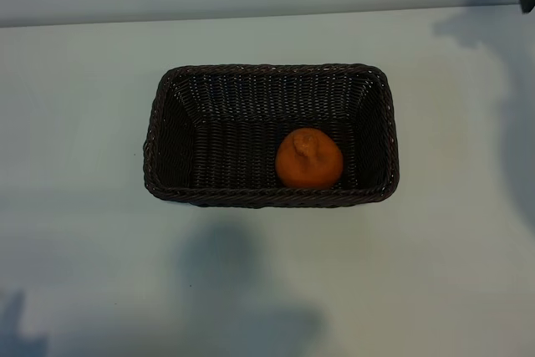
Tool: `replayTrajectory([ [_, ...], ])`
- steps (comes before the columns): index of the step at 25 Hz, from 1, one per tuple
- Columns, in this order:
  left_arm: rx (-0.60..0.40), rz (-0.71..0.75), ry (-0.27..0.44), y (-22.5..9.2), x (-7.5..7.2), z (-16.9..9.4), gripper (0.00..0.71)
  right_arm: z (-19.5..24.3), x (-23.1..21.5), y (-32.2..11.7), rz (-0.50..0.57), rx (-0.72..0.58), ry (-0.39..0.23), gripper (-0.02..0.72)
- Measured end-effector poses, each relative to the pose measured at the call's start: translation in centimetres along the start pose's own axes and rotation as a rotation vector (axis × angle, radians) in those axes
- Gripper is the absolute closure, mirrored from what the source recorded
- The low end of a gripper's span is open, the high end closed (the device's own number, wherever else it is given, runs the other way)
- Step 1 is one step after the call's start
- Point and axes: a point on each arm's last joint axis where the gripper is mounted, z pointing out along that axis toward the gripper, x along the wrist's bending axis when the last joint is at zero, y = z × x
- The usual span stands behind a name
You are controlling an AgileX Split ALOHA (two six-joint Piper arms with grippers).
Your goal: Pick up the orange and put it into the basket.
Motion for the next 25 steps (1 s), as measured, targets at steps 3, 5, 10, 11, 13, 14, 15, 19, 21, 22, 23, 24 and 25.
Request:
replayTrajectory([
  [3, 0.000, 0.006, 0.000, 0.0, 0.0, 0.0, 0.118, -3.9, -0.1, -0.5, 0.009, -0.080, 0.017, 0.130],
  [5, 0.000, 0.006, 0.000, 0.0, 0.0, 0.0, 0.118, -7.4, -0.1, -1.2, 0.021, -0.154, 0.039, 0.142],
  [10, 0.000, 0.006, 0.000, 0.0, 0.0, 0.0, 0.118, -15.5, -0.1, -4.9, 0.041, -0.311, 0.096, 0.165],
  [11, 0.000, 0.006, 0.000, 0.0, 0.0, 0.0, 0.118, -17.2, -0.2, -6.0, 0.044, -0.347, 0.103, 0.167],
  [13, 0.000, 0.006, 0.000, 0.0, 0.0, 0.0, 0.118, -20.1, -0.3, -8.6, 0.048, -0.411, 0.108, 0.167],
  [14, 0.000, 0.006, 0.000, 0.0, 0.0, 0.0, 0.118, -21.7, -0.4, -10.2, 0.048, -0.449, 0.109, 0.167],
  [15, 0.000, 0.006, 0.000, 0.0, 0.0, 0.0, 0.118, -23.1, -0.5, -11.8, 0.045, -0.488, 0.107, 0.167],
  [19, 0.000, 0.006, 0.000, 0.0, 0.0, 0.0, 0.118, -28.1, -0.9, -19.1, 0.043, -0.649, 0.107, 0.168],
  [21, 0.000, 0.004, -0.006, 0.0, -0.1, 0.0, 0.118, -30.4, -1.1, -23.4, 0.043, -0.746, 0.106, 0.168],
  [22, 0.000, 0.006, 0.000, 0.0, 0.0, 0.0, 0.118, -31.2, -1.3, -25.5, 0.043, -0.790, 0.102, 0.168],
  [23, 0.000, 0.006, 0.000, 0.0, 0.0, 0.0, 0.118, -31.8, -1.4, -27.4, 0.044, -0.832, 0.094, 0.168],
  [24, 0.000, 0.006, 0.000, 0.0, 0.0, 0.0, 0.118, -32.0, -1.5, -28.9, 0.041, -0.859, 0.083, 0.168],
  [25, 0.000, 0.006, 0.000, 0.0, 0.0, 0.0, 0.118, -32.1, -1.7, -30.7, 0.038, -0.891, 0.067, 0.168],
])
